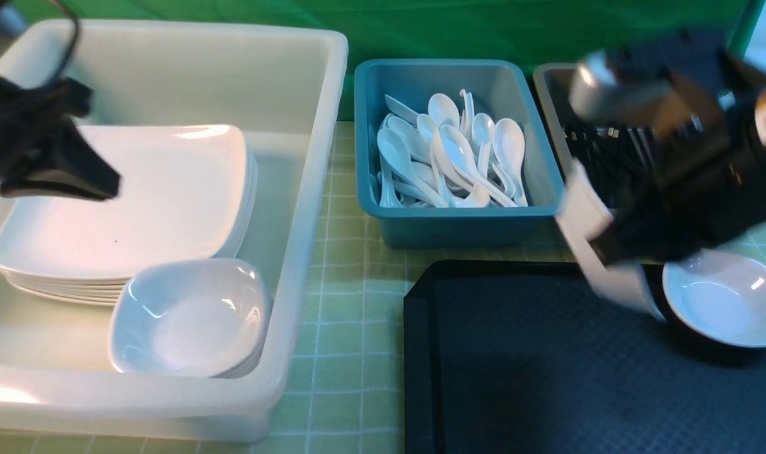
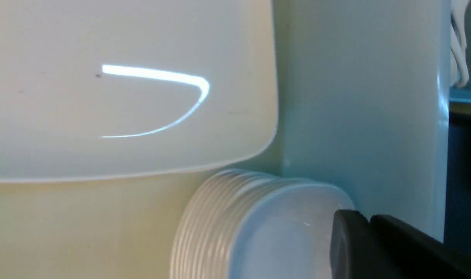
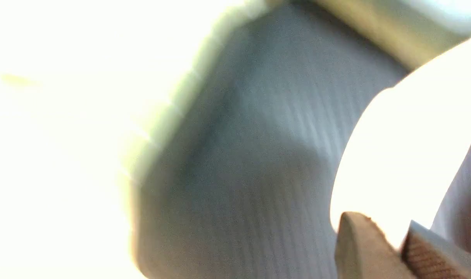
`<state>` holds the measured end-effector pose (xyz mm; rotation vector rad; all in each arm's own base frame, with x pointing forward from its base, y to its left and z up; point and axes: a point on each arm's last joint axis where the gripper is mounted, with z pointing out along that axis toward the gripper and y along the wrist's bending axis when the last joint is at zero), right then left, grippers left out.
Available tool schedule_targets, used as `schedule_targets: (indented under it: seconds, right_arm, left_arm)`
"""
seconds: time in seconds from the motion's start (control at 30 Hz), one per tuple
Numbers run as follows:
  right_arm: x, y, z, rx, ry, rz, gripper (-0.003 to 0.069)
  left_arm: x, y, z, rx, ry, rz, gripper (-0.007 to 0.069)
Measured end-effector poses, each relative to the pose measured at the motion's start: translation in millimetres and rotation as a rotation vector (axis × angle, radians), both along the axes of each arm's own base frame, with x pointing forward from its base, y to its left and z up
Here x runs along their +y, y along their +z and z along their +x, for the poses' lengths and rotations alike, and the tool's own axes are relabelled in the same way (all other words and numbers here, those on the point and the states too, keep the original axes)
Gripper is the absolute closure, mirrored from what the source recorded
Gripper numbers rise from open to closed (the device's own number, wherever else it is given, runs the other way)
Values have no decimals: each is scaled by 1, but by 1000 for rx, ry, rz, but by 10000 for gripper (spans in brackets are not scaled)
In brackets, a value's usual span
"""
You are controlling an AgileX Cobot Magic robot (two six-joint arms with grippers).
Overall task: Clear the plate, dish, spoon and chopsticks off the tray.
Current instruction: Use the right arm to put the small plate into the large storage box on the left
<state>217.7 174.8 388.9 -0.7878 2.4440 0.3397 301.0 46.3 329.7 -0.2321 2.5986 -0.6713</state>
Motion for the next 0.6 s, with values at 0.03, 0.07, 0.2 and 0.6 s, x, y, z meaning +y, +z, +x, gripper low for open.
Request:
schedule_targets:
  seconds: [0.03, 0.07, 0.2, 0.6]
  right_arm:
    - [14, 10, -1, -42, 56, 20, 629]
    - [14, 13, -1, -55, 62, 24, 629]
    - [86, 29, -5, -202, 339, 45, 629]
    - [223, -64, 0, -416, 1015, -237, 627]
  left_arm:
    - [12, 1, -2, -3, 39, -11, 583]
    - [13, 1, -3, -2, 46, -14, 583]
    - [44, 3, -11, -12, 152, -54, 582]
    - [58, 4, -15, -27, 197, -66, 571]
